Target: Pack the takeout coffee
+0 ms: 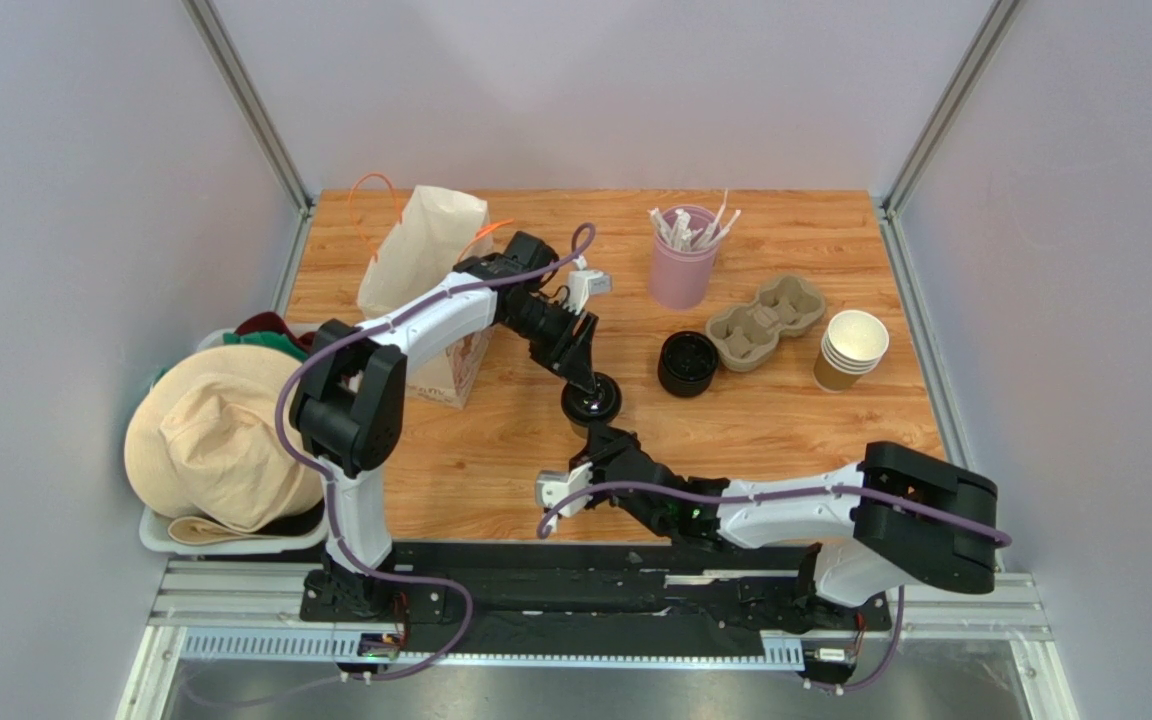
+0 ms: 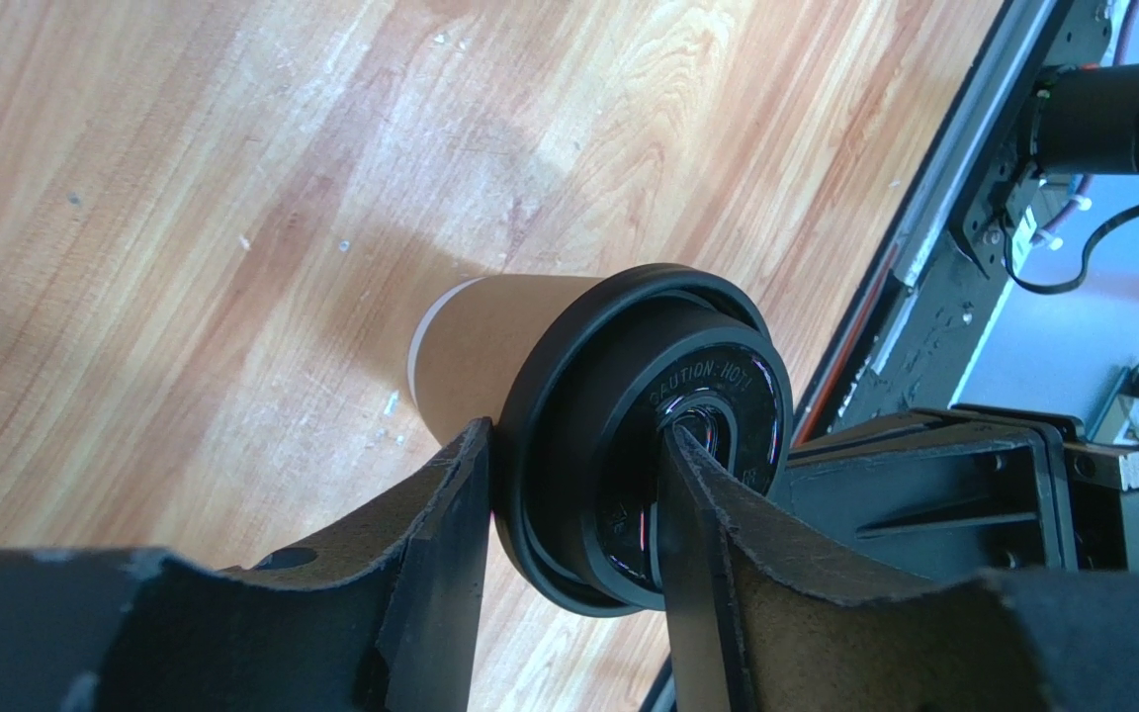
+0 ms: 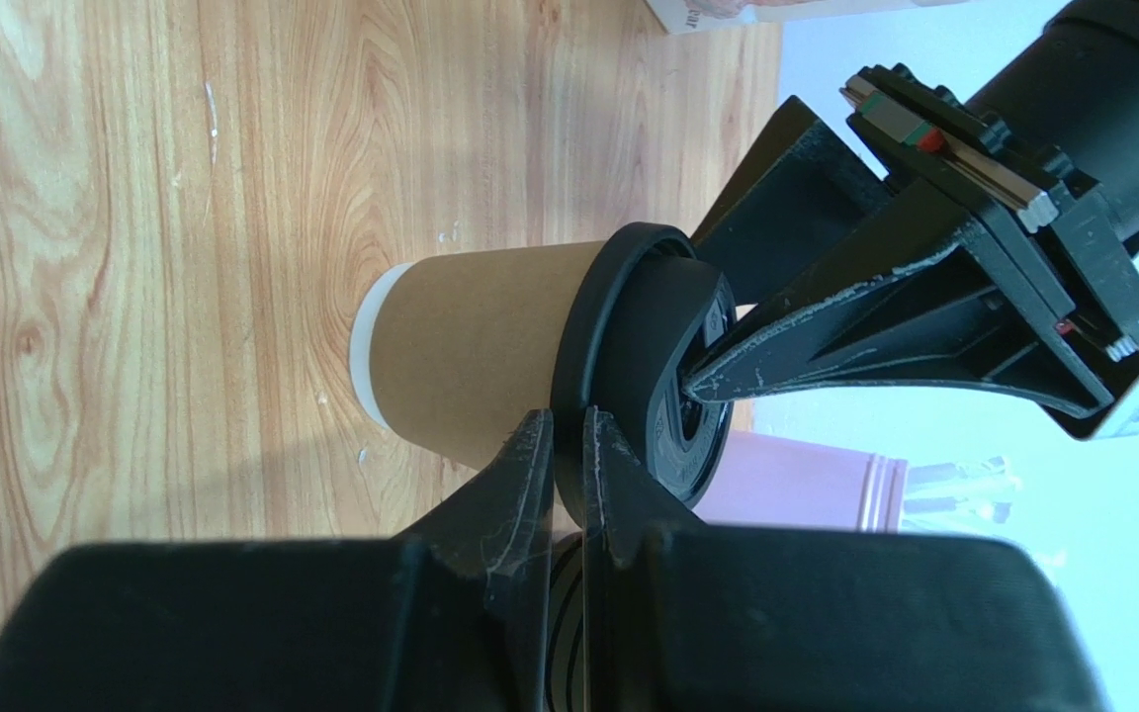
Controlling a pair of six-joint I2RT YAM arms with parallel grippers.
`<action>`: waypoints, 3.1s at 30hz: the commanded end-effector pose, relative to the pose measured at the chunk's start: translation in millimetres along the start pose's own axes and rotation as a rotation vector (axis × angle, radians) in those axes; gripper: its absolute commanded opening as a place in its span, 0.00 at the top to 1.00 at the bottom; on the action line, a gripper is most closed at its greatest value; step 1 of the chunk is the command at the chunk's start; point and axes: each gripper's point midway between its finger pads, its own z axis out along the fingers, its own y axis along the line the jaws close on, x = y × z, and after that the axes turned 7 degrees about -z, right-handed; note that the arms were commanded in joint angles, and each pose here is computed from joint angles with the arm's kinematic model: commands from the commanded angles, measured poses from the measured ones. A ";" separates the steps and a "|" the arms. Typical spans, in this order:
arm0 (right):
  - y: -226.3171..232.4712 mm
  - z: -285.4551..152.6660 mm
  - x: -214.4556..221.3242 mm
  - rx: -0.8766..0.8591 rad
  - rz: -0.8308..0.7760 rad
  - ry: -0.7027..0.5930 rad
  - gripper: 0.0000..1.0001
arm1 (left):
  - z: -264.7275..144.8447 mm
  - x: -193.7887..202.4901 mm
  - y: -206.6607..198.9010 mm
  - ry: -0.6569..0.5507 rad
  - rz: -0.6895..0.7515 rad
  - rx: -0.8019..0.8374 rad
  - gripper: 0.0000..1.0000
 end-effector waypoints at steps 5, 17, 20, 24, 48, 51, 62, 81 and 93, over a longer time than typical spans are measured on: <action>124.3 -23.9 25.2 -0.557 0.016 0.029 0.89 | 13.3 24.7 48.4 0.082 -0.011 -0.187 0.50; 67.0 -27.7 13.4 -0.513 0.116 0.012 0.60 | 11.3 24.4 48.5 0.083 -0.001 -0.205 0.50; 36.2 -30.3 7.9 -0.498 0.168 0.013 0.48 | 10.5 23.8 48.5 0.082 0.000 -0.208 0.50; 12.2 -41.4 -4.2 -0.515 0.214 -0.010 0.44 | 9.7 20.2 47.9 0.072 0.006 -0.210 0.50; -105.3 -51.5 7.7 -0.462 0.666 -0.076 0.32 | -9.3 -9.1 16.5 0.010 0.073 -0.127 0.48; -107.8 -46.2 10.8 -0.468 0.701 -0.072 0.32 | -14.3 -13.0 7.7 0.007 0.086 -0.104 0.45; -101.1 -34.5 26.9 -0.499 0.792 -0.053 0.31 | -34.8 -40.1 -16.8 -0.050 0.117 -0.033 0.35; -90.3 -31.1 46.7 -0.649 0.744 -0.207 0.12 | -54.8 -18.9 -13.1 -0.160 0.439 0.015 0.19; -88.4 -22.4 39.3 -0.744 0.817 -0.326 0.10 | -67.9 -27.2 -3.5 -0.302 0.765 -0.131 0.14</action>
